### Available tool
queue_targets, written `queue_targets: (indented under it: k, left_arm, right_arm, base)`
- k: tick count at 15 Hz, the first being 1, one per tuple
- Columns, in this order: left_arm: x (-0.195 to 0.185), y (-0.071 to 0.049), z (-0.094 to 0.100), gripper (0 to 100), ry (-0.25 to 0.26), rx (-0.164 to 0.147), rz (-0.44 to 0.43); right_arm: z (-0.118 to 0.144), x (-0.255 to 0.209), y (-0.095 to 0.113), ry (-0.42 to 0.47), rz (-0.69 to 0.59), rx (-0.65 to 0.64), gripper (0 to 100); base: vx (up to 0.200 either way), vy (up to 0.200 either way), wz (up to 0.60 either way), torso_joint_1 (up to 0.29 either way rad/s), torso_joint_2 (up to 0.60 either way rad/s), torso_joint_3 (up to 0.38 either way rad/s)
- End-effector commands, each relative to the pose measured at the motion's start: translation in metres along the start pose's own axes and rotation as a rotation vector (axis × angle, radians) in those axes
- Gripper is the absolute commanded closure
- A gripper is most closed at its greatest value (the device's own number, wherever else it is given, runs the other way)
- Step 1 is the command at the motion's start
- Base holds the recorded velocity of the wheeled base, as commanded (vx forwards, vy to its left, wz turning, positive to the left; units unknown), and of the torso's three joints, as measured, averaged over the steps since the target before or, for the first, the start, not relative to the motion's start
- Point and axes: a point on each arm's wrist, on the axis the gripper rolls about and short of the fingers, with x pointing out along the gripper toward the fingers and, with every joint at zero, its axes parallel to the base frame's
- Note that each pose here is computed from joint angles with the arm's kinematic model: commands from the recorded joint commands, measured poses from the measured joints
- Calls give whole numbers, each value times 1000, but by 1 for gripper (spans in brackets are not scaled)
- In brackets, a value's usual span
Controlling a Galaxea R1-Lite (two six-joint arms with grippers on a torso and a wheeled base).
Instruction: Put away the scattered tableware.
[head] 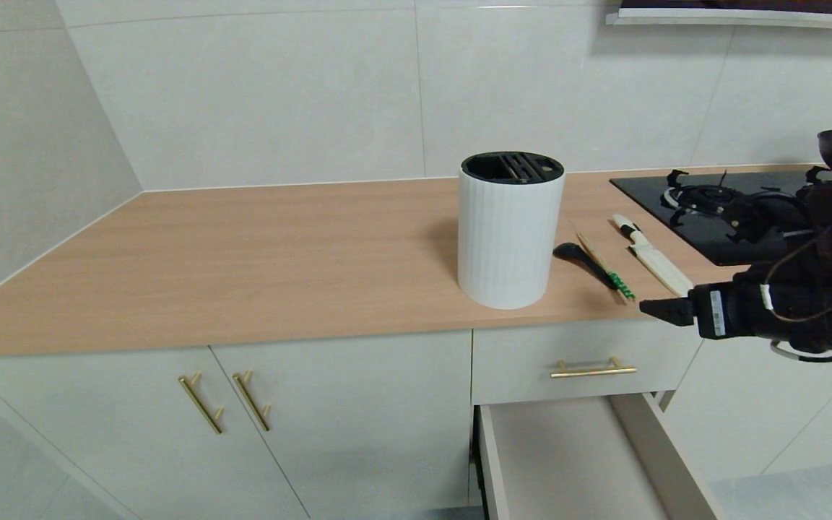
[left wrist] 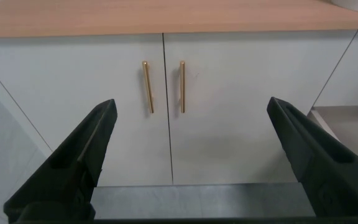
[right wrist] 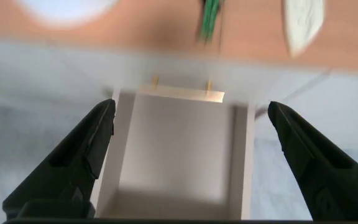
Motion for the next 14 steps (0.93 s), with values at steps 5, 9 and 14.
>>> queue_targets:
  k: [5, 9, 14]
  left_arm:
    - [0, 0, 0, 0, 0, 0, 1]
    - [0, 0, 0, 0, 0, -2, 1]
    - [0, 0, 0, 0, 0, -2, 1]
  right_arm:
    - [14, 82, 2, 60, -49, 6, 0]
    - [13, 101, -5, 41, -65, 22, 0]
    - [15, 133, -9, -2, -80, 28, 0]
  base:
    - [0, 0, 0, 0, 0, 0]
    - [0, 0, 0, 0, 0, 0]
    - [0, 0, 0, 0, 0, 0]
